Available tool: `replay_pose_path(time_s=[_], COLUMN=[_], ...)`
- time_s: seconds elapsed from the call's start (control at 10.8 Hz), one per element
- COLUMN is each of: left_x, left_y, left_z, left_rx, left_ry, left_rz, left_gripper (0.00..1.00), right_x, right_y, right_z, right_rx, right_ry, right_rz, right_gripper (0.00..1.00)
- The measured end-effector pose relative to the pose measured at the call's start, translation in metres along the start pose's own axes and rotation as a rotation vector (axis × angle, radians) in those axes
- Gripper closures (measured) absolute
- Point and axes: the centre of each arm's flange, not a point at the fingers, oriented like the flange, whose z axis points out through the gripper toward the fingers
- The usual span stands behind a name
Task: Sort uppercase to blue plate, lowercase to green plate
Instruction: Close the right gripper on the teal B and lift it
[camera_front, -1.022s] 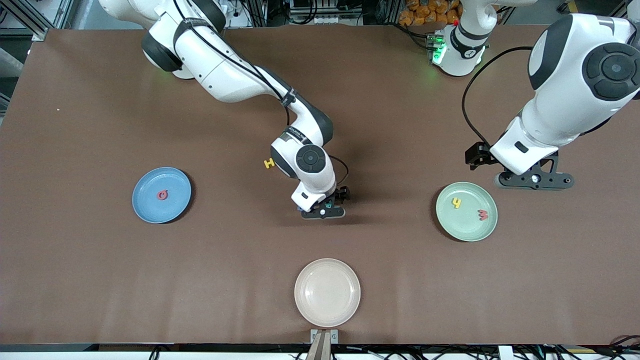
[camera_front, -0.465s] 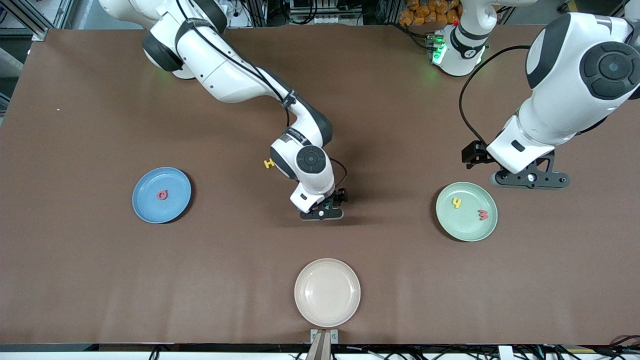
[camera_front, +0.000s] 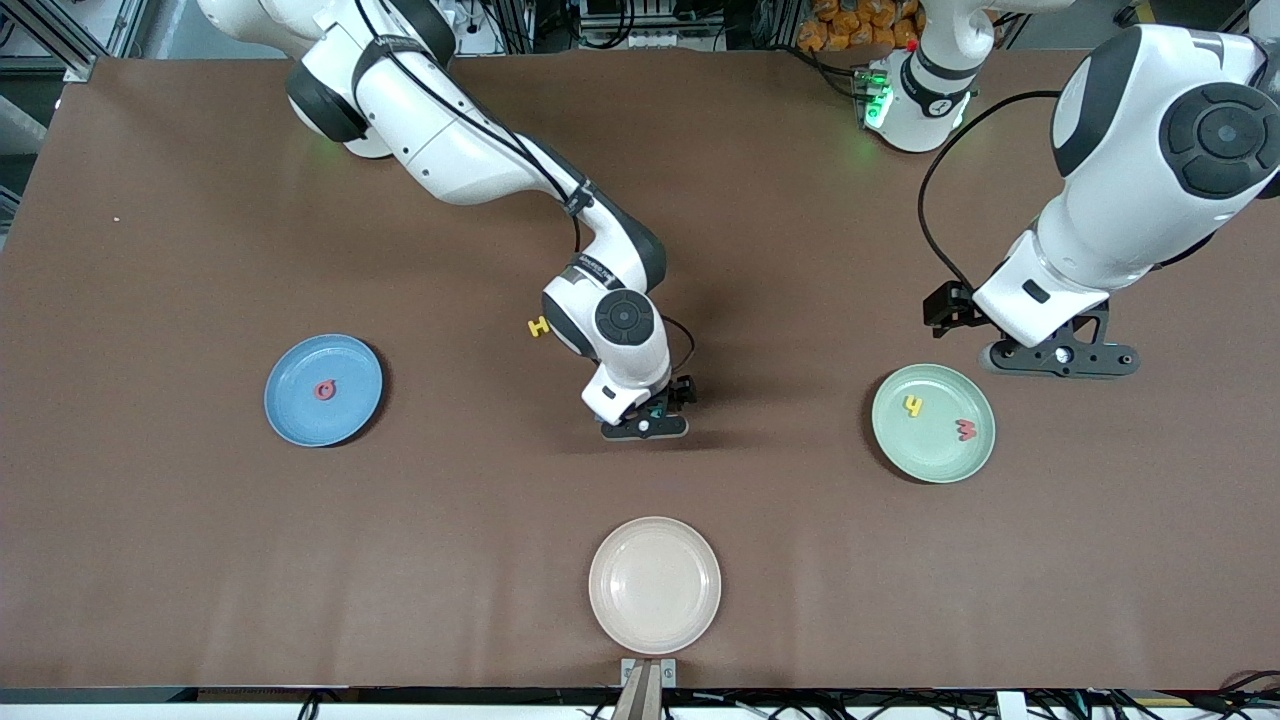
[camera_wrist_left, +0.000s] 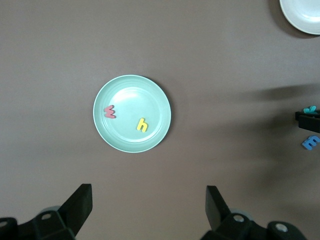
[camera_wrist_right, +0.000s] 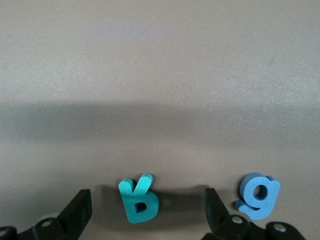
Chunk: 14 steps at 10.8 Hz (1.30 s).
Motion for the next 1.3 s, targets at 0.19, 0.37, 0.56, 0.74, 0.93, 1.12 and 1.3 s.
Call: replay_pose_path(time_s=[0.19, 0.37, 0.56, 0.74, 0.93, 1.12, 1.3], left_x=[0.000, 0.000, 0.000, 0.000, 0.000, -0.001, -0.002], left_y=[0.000, 0.000, 0.001, 0.001, 0.001, 0.003, 0.009], left_z=[0.000, 0.000, 0.000, 0.000, 0.000, 0.000, 0.000], left_rx=[0.000, 0.000, 0.000, 0.000, 0.000, -0.002, -0.011], left_ry=[0.000, 0.000, 0.000, 0.000, 0.000, 0.000, -0.002], left_rz=[0.000, 0.001, 0.001, 0.002, 0.002, 0.005, 0.014], left_gripper=[0.00, 0.00, 0.00, 0.00, 0.00, 0.00, 0.00], right_x=[-0.002, -0.001, 0.001, 0.000, 0.004, 0.016, 0.051], right_y=[-0.003, -0.002, -0.004, -0.004, -0.002, 0.010, 0.052], right_z=[0.000, -0.001, -0.006, -0.005, -0.008, -0.023, -0.061], right_rx=[-0.001, -0.020, -0.022, -0.025, -0.026, -0.058, -0.090], right_ry=[0.001, 0.012, 0.025, 0.026, 0.033, 0.020, 0.006], right_rz=[-0.007, -0.025, -0.042, -0.052, -0.049, -0.031, -0.032], right_gripper=[0.11, 0.41, 0.67, 0.71, 0.71, 0.71, 0.71])
